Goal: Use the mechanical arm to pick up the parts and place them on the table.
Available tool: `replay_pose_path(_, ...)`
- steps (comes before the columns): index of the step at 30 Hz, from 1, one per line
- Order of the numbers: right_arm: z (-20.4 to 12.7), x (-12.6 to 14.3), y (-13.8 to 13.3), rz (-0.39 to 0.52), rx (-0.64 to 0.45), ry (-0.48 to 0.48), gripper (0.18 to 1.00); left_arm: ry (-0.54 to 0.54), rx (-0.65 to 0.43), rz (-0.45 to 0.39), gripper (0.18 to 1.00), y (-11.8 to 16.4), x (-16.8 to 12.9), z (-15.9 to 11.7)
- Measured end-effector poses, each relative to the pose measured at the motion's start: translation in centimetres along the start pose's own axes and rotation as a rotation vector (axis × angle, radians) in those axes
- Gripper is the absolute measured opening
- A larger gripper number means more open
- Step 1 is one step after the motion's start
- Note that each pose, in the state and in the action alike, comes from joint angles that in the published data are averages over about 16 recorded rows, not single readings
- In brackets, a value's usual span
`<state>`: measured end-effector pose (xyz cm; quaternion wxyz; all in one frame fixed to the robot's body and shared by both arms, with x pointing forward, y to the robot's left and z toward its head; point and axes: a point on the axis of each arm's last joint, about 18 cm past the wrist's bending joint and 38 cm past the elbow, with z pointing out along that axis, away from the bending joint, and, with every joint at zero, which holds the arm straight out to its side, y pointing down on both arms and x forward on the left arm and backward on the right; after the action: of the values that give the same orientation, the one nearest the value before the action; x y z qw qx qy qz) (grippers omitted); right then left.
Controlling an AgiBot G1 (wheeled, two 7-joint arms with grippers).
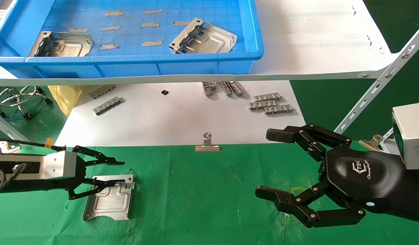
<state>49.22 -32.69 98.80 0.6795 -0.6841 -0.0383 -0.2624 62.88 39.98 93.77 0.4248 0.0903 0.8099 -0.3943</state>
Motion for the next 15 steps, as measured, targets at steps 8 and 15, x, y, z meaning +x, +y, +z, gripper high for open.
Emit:
replay_pose_path(8, 0.0, 0.0, 0.0, 0.0, 0.0, 0.0, 1.001, -0.074, 0.081, -0.237, 0.513, 0.6, 0.8, 0.1)
replay_pose_path(15, 0.0, 0.0, 0.0, 0.0, 0.0, 0.0, 1.001, -0.101, 0.111, -0.312, 0.678, 1.0, 1.1, 0.2)
